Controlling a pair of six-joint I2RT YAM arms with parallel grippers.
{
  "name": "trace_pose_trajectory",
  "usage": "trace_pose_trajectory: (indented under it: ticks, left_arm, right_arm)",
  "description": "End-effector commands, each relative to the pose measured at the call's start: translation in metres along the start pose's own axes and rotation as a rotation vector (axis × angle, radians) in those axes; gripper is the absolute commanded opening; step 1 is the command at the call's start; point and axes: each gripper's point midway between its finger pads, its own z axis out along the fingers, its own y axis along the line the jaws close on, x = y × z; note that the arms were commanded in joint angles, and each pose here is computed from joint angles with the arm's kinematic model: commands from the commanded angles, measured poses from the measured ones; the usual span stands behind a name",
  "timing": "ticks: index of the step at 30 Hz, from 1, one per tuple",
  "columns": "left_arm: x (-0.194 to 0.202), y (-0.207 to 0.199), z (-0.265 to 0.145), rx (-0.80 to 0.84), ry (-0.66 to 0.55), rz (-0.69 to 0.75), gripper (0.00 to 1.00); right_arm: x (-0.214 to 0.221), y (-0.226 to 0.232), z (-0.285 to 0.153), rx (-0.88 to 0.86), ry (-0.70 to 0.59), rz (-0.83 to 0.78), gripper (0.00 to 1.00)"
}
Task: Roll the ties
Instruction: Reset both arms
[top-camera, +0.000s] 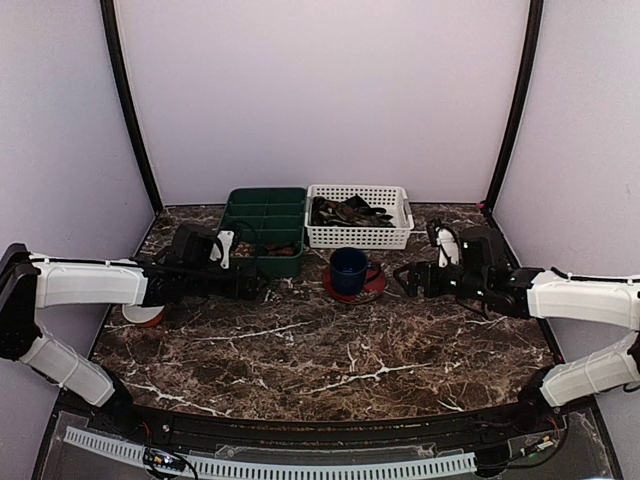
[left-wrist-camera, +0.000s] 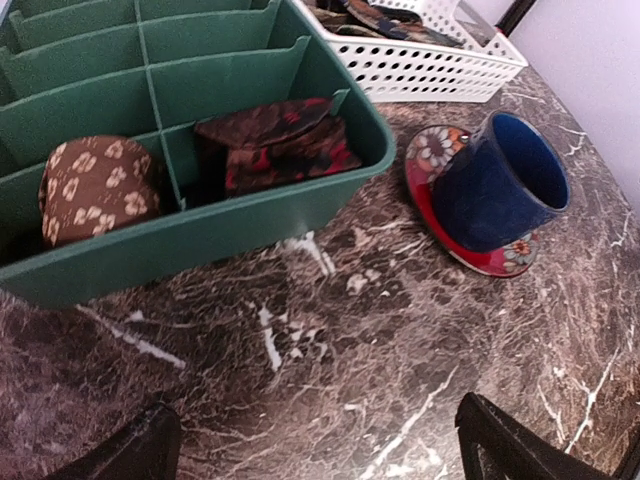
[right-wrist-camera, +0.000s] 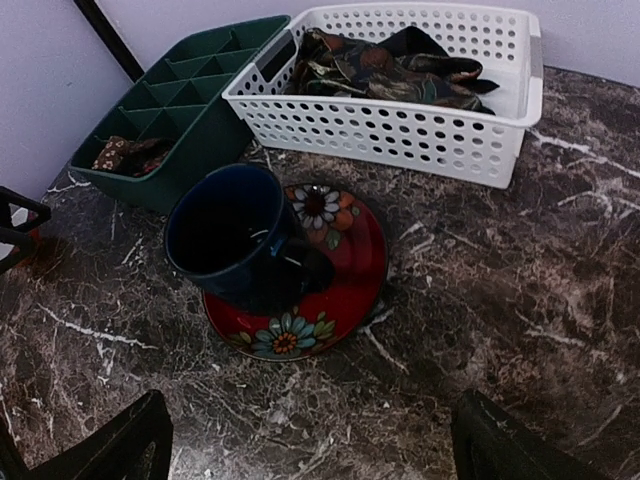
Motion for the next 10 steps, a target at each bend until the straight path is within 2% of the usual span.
trace_pose_trajectory:
  ticks: [1,10]
  left_arm:
    - [0.004,-0.007,0.003,0.009,-0.049,-0.065,0.99]
    - [0.011,-0.008,0.012,-0.004,-0.025,-0.115,0.99]
  right_arm:
    - [0.004,-0.001,-0.007,-0.035,-0.055,0.136,0.97]
    - [0.022,0.004,0.001,-0.076,0.003,0.163,0.97]
